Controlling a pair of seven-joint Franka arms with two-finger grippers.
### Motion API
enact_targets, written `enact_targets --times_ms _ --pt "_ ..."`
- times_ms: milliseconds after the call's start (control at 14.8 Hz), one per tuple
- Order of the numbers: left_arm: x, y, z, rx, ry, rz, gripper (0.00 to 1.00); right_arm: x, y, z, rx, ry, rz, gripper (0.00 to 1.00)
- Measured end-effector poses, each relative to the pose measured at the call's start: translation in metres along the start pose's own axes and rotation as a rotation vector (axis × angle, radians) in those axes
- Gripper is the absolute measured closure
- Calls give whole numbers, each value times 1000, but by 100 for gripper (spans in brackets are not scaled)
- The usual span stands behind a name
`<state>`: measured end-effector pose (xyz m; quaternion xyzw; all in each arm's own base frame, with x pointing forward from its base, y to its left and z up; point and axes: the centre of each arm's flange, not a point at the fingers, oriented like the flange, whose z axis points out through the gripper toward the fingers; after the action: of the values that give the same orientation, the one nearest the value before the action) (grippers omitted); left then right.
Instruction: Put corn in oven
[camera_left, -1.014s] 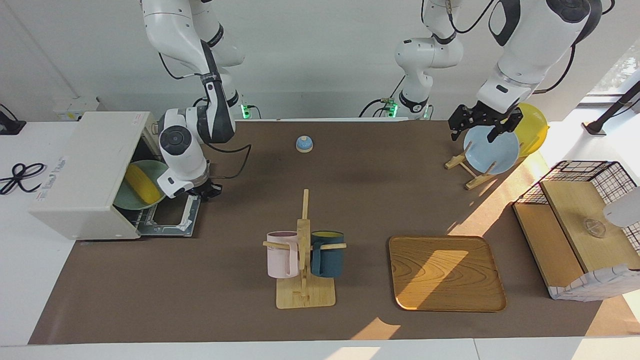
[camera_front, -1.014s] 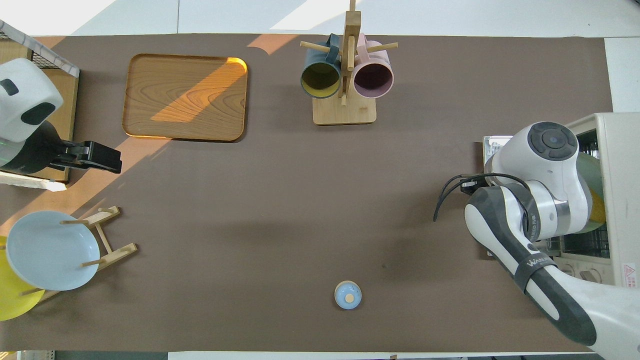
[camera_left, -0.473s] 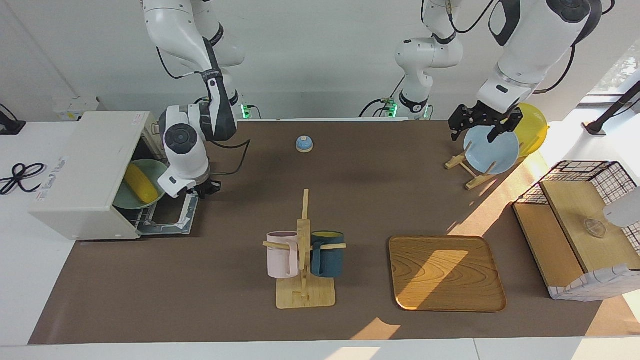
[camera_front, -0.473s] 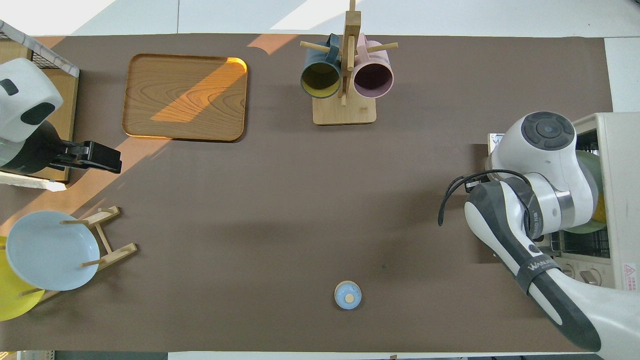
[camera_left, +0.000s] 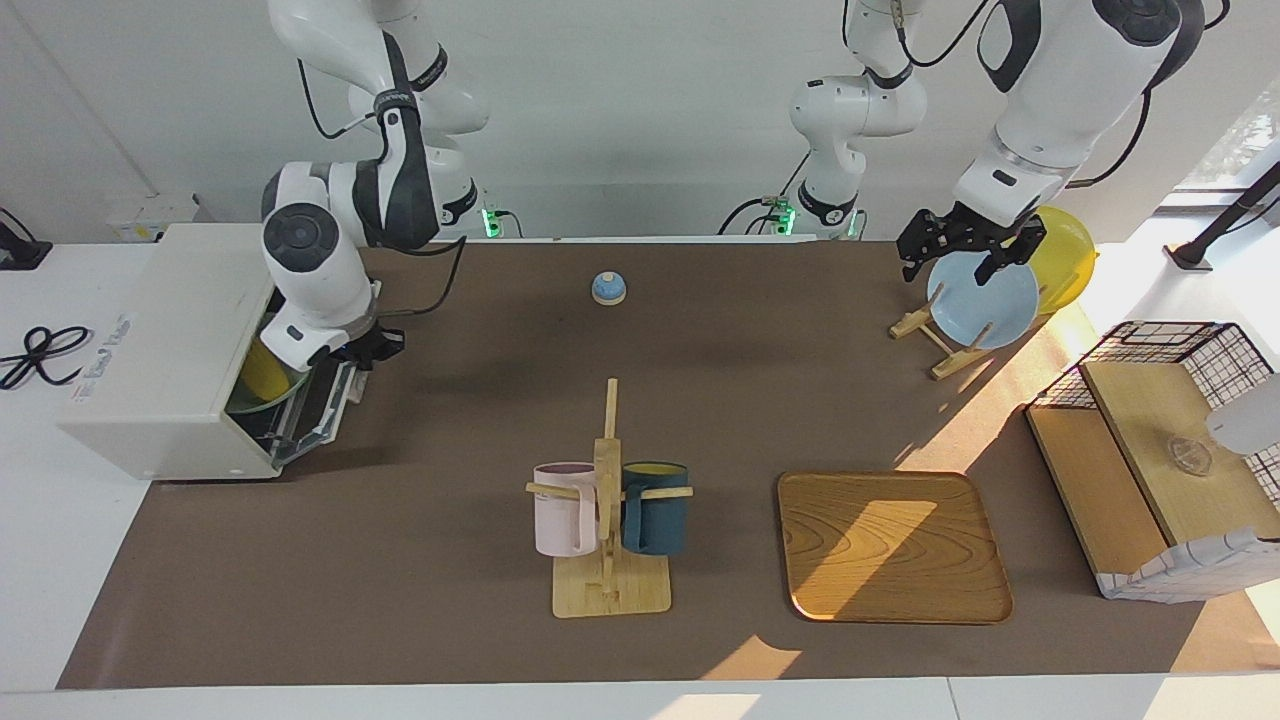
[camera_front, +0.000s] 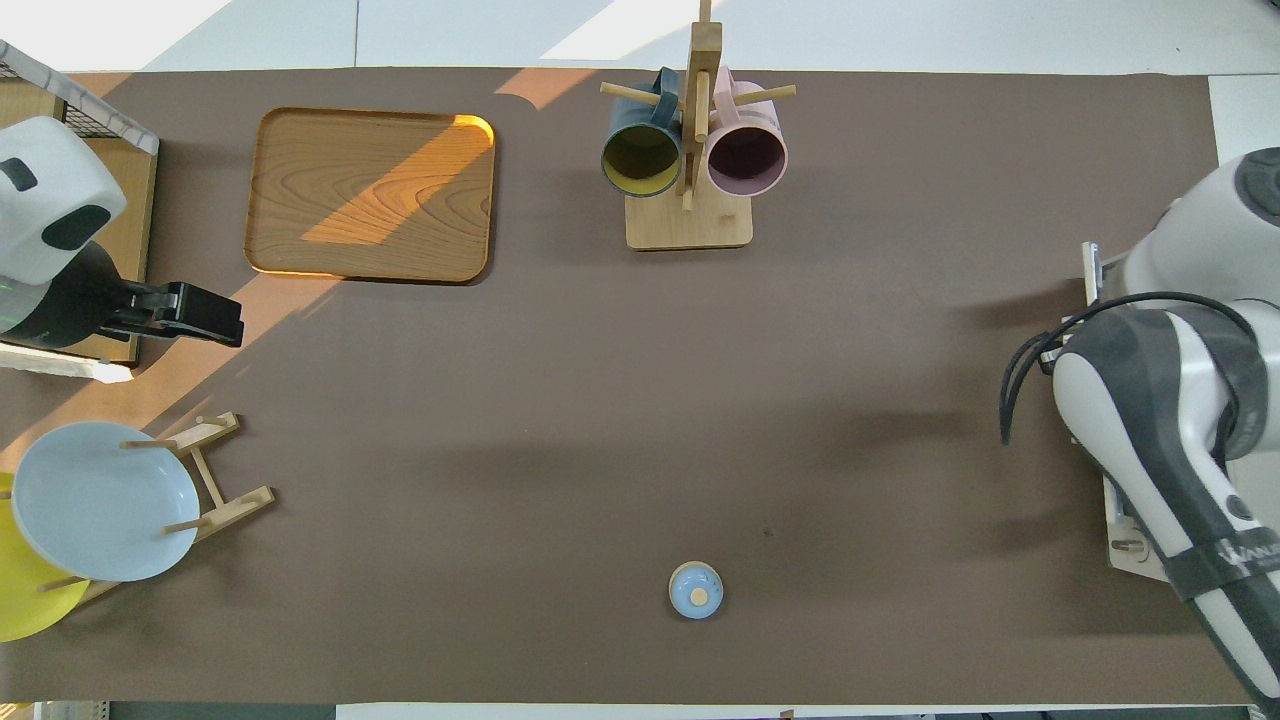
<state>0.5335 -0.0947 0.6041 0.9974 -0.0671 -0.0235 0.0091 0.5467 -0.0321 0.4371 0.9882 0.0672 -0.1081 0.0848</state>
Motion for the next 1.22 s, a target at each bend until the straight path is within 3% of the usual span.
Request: enact_targets --times_ms 405,676,811,946,1216 --pt "0 0 0 0 0 0 0 -14 35 -14 -21 14 25 99" --pt "0 0 0 0 0 0 0 -26 43 -17 -18 -30 20 97" --pt "0 0 0 0 0 0 0 -35 49 -31 -16 -44 20 82" --pt "0 0 0 0 0 0 0 -41 49 -56 -2 -39 29 78" --pt "0 0 0 0 0 0 0 -45 39 -107 91 43 36 37"
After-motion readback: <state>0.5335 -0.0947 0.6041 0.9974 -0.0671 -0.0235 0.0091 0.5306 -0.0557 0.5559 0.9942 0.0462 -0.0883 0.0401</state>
